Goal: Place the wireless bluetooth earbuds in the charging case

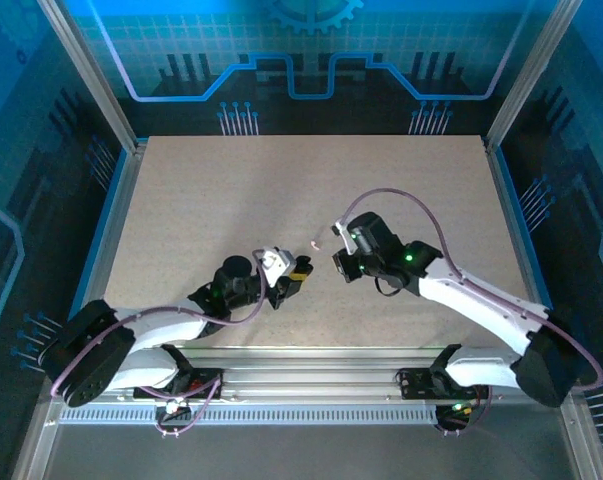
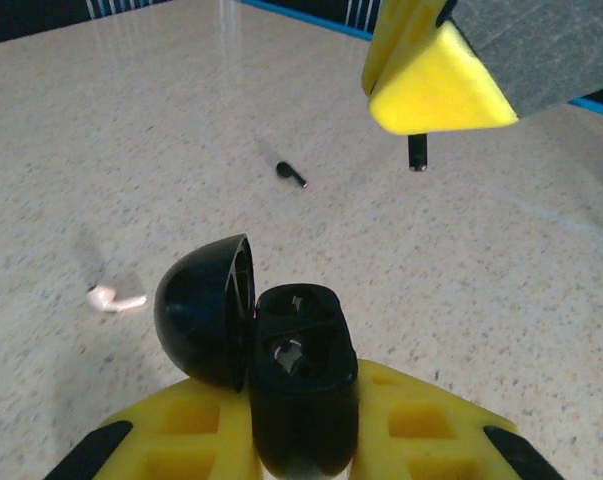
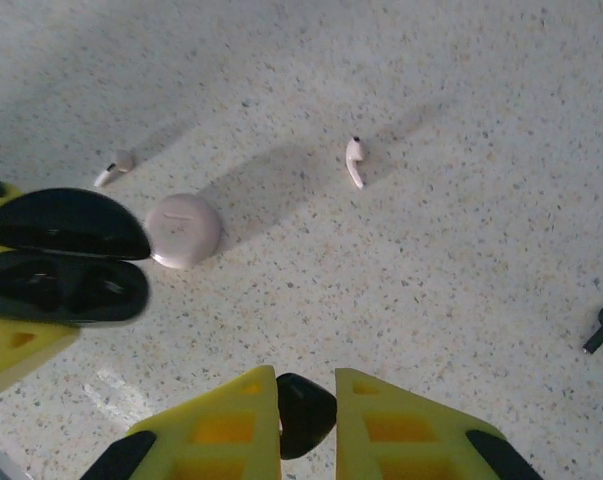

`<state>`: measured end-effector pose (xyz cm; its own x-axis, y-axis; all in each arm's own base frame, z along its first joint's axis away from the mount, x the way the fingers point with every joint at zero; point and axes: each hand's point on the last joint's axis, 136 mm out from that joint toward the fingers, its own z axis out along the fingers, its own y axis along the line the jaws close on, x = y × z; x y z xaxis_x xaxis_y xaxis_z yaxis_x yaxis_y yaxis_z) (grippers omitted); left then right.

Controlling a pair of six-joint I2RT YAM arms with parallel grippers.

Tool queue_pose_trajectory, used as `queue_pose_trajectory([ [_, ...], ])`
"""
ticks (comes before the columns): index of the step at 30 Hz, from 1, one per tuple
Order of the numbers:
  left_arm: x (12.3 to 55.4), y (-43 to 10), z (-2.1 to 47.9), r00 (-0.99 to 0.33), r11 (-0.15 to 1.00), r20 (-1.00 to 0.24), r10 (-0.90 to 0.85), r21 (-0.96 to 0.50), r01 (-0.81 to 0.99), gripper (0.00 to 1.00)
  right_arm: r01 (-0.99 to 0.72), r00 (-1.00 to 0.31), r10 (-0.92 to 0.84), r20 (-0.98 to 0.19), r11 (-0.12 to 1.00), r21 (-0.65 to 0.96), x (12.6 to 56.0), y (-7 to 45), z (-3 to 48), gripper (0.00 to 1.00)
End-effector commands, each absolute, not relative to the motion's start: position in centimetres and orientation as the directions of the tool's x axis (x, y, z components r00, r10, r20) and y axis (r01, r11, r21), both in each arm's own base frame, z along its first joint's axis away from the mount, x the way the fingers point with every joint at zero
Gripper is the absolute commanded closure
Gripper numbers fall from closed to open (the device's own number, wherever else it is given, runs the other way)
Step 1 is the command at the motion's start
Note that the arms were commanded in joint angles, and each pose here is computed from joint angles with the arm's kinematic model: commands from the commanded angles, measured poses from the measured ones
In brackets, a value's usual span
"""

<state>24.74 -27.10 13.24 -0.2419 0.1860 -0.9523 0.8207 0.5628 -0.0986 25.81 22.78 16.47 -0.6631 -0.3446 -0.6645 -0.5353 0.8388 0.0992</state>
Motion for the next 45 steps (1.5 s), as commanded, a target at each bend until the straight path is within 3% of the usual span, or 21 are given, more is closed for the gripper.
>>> queue_pose_trajectory([
  [1,24.6,-29.3,16.7,-0.154,0.471,-0.983,0.096,-0.091,0.877,0.82,-0.654,-0.531,-0.374,-0.76,0.751,0.088,25.3,24.4,18.2,0.83],
  [11,24.3,-31.2,17.1,-0.156,0.38,-0.986,0.065,-0.121,0.917,0.82,-0.771,-0.387,-0.342,-0.857,0.629,0.097,23.5,25.8,19.6,0.84],
  [22,23.4,-31.9,17.4,-0.158,0.321,-0.986,0.056,-0.132,0.938,0.81,-0.799,-0.291,-0.309,-0.905,0.6,0.052,23.6,26.0,21.3,0.83],
  [45,23.1,-31.7,19.0,-0.138,0.307,-0.99,0.003,-0.13,0.943,0.81,-0.809,-0.297,-0.343,-0.891,0.586,0.044,24.0,26.7,20.0,0.83],
])
